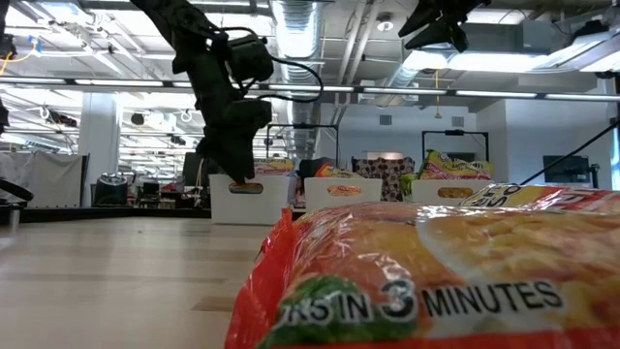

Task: Sort Maruchan noodles
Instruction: Adjust the left white bin, then put the orange noodle pack into the middle white bin

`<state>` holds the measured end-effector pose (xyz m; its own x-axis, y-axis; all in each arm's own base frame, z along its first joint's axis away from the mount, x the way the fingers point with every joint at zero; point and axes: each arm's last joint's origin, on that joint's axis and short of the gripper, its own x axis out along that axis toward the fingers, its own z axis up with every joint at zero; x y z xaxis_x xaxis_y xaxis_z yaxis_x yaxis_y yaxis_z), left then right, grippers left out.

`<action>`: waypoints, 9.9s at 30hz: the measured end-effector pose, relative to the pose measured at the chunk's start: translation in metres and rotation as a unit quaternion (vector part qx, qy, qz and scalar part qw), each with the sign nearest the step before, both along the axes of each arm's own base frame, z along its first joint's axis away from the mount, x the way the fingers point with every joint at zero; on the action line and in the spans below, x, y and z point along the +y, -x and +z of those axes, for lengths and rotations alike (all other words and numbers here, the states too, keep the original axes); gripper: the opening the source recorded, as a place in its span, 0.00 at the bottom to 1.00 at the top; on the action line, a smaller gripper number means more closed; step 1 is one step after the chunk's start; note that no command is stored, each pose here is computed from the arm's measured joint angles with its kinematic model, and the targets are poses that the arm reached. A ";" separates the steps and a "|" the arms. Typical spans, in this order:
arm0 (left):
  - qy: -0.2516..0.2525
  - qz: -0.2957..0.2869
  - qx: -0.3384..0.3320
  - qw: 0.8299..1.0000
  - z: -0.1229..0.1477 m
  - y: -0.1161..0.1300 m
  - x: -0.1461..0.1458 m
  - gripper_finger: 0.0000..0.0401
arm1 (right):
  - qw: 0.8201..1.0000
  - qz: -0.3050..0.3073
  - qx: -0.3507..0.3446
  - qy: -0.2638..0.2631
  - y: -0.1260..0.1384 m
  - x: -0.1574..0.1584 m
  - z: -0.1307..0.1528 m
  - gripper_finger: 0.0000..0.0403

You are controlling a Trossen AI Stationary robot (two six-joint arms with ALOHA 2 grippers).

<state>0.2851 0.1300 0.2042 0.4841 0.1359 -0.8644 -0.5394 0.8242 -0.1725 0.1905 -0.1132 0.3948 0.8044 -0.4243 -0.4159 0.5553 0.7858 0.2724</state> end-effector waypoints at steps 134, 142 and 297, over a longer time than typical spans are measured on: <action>-0.070 -0.160 -0.235 0.956 0.160 0.066 -0.166 0.43 | 0.826 0.300 0.448 -0.164 -0.192 0.223 -0.181 0.01; -0.078 -0.160 -0.209 0.962 0.156 0.069 -0.165 0.43 | 0.819 0.258 0.508 -0.073 -0.193 0.171 -0.131 0.01; -0.134 -0.072 -0.124 0.981 0.147 0.078 -0.085 0.43 | 0.775 -0.019 0.431 -0.463 0.035 0.234 -0.120 0.56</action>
<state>0.2076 0.0454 0.3514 0.7062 0.2558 -0.6602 -0.3822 0.9226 -0.0514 0.1553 0.1210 0.2746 0.0535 0.3597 -0.9315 0.8620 0.4543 0.2249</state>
